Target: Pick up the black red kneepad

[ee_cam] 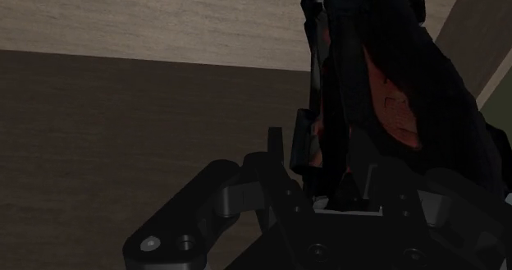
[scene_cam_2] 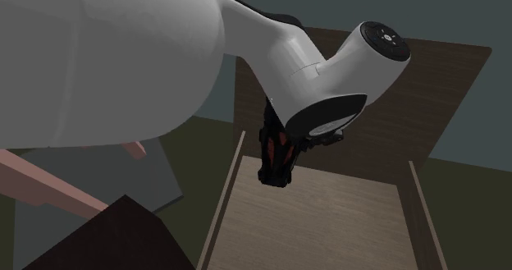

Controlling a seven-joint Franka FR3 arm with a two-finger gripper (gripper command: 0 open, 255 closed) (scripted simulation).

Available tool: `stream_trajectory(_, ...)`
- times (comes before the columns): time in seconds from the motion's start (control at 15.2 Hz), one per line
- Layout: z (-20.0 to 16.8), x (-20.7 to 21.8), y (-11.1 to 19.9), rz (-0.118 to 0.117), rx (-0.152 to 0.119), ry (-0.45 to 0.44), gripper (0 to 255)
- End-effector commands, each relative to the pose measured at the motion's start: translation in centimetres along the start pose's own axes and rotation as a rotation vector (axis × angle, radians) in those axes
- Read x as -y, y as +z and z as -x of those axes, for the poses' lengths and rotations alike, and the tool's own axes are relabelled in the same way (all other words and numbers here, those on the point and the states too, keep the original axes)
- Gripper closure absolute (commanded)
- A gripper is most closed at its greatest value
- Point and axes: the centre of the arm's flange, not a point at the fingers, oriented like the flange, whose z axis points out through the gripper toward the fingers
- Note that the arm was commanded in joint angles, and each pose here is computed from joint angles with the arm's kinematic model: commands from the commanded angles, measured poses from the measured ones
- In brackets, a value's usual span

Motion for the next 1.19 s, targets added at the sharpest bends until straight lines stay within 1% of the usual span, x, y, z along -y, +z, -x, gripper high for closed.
stream_trajectory(0.0,0.0,0.0,0.1,0.000,0.000,0.000,255)
stream_trajectory(0.99,-1.4,0.9,-7.6,0.000,0.000,0.000,255)
stream_trajectory(1.12,-1.5,0.9,-7.7,0.000,0.000,0.000,255)
